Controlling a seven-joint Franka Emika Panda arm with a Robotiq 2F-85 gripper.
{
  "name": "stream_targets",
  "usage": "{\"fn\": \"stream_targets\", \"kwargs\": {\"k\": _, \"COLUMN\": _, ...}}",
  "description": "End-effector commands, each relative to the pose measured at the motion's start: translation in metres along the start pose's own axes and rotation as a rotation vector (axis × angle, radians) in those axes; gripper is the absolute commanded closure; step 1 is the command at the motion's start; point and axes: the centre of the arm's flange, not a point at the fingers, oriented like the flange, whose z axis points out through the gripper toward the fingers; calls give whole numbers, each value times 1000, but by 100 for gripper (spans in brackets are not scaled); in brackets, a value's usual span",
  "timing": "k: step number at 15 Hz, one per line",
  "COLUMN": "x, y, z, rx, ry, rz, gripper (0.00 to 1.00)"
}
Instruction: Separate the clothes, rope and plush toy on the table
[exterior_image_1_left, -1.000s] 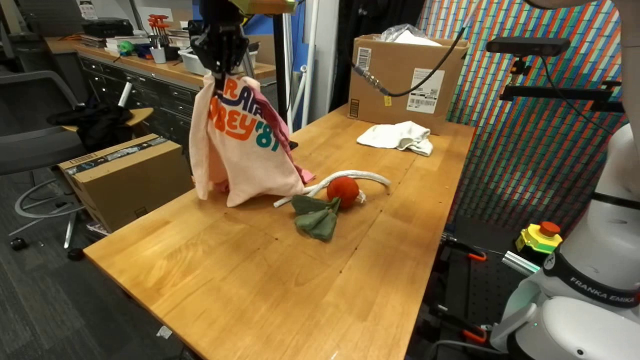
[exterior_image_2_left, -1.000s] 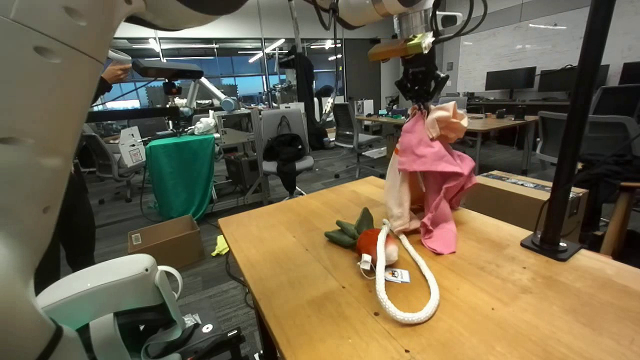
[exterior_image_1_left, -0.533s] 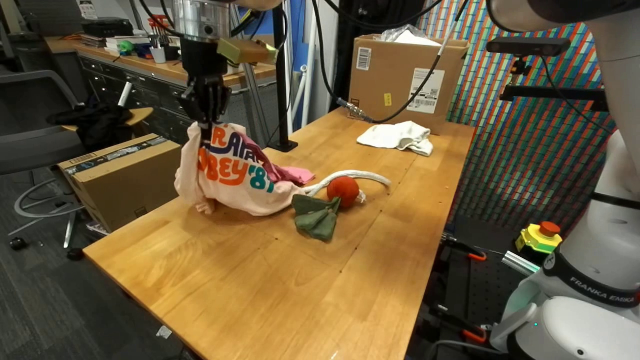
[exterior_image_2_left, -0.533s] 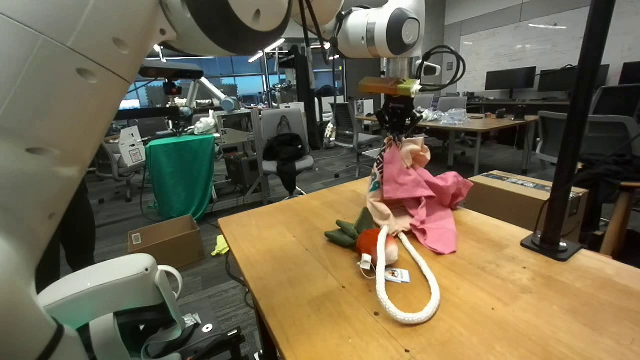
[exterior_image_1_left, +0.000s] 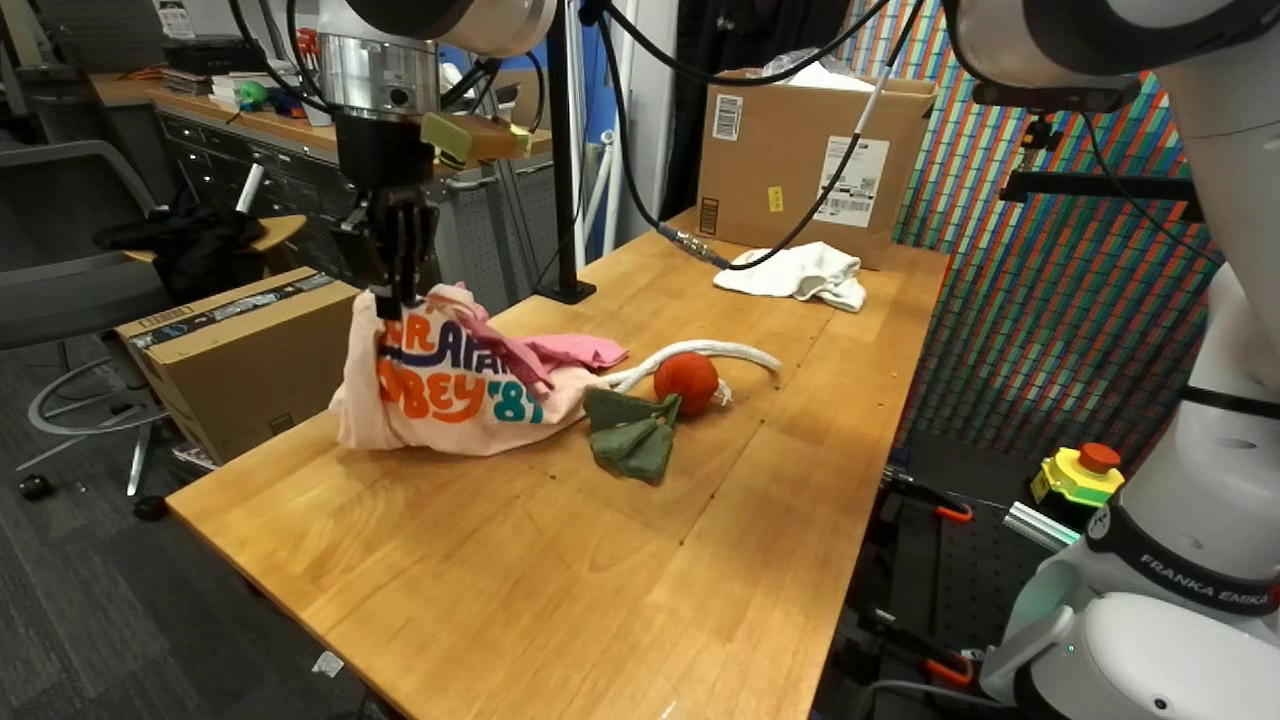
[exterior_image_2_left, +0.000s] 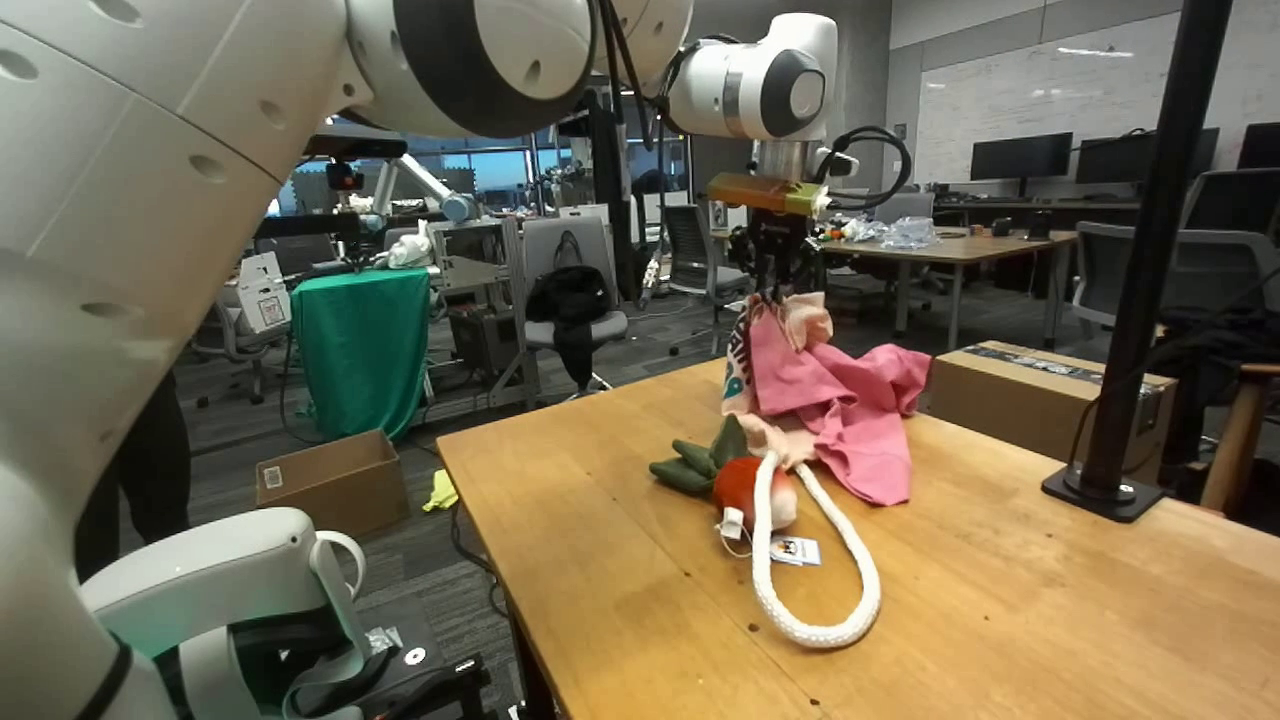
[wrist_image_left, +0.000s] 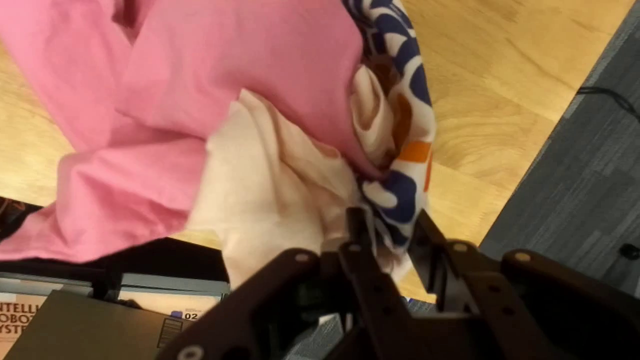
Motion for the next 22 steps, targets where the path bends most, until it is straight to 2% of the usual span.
{"fn": "stream_targets", "kwargs": {"k": 1, "x": 12, "y": 2, "z": -11, "rx": 13, "ry": 25, "rz": -32, "gripper": 41}}
{"fn": "stream_targets", "kwargs": {"k": 5, "x": 9, "y": 3, "z": -12, "rx": -1, "ry": -3, "rz": -32, "gripper": 11}}
{"fn": "stream_targets", "kwargs": {"k": 7, "x": 7, "y": 5, "z": -14, "rx": -13, "ry": -15, "rz": -28, "gripper": 1}}
{"fn": "stream_targets", "kwargs": {"k": 14, "x": -7, "y": 31, "z": 1, "rx": -95, "ry": -94, "rz": -2, "gripper": 0}}
{"fn": "stream_targets", "kwargs": {"k": 22, "x": -11, "y": 51, "z": 25, "rx": -99, "ry": -123, "rz": 22, "gripper": 0}}
